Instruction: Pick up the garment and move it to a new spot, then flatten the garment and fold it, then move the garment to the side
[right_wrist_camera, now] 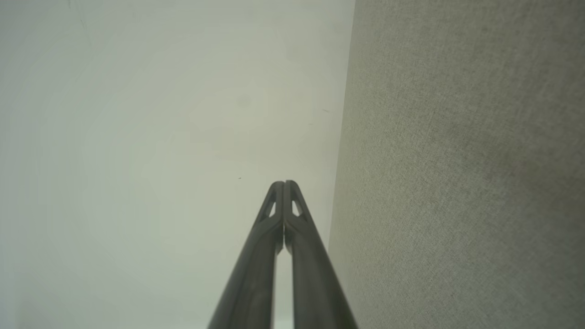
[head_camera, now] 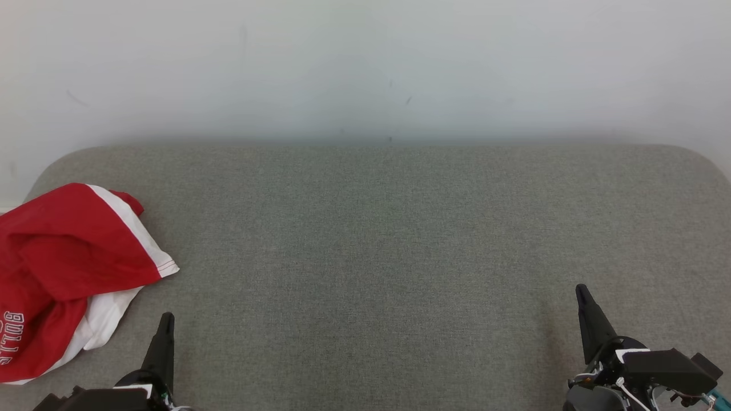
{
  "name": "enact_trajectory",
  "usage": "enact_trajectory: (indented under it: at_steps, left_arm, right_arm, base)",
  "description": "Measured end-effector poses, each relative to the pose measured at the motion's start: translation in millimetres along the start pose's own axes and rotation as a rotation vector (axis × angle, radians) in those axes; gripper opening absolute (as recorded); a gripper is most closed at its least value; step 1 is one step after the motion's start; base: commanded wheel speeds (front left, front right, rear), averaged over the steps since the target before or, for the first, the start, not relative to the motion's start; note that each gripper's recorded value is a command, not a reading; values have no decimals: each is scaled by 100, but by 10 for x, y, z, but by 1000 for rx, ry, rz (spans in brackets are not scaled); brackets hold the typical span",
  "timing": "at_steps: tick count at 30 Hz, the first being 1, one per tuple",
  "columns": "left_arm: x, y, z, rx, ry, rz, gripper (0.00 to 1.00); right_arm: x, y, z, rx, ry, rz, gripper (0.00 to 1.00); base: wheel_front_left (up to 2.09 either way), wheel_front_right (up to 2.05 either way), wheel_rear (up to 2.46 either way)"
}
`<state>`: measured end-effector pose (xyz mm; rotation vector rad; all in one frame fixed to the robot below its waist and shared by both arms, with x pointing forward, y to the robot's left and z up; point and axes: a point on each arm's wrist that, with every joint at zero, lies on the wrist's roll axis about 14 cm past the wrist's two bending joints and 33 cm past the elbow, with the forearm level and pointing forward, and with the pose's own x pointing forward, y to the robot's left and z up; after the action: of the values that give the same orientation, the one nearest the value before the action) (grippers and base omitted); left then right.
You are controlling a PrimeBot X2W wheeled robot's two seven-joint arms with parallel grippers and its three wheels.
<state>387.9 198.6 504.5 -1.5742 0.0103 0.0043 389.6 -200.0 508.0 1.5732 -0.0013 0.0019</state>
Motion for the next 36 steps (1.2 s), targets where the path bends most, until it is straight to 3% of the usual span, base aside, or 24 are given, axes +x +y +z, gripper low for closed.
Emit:
enact_trajectory:
  at_steps: [13, 14, 20, 24, 36]
  left_arm:
    - [0, 0, 0, 0, 0, 0, 0]
    - [0, 0, 0, 0, 0, 0, 100]
    - [-119, 280, -29, -13, 1, 83, 100]
    - [-128, 302, -23, -2, -11, 91, 100]
    - [-125, 331, 0, 197, -24, 108, 100]
  right_arm:
    - [0, 0, 0, 0, 0, 0, 0]
    - [0, 0, 0, 0, 0, 0, 100]
    - [-116, -273, 4, 8, -5, -81, 100]
    - [-114, -257, 0, -3, -7, -77, 100]
    - [-87, -254, -21, -242, 9, -84, 100]
  base:
    - [0, 0, 0]
    - [0, 0, 0]
    - [0, 0, 0]
    - [0, 0, 0]
    - [0, 0, 0]
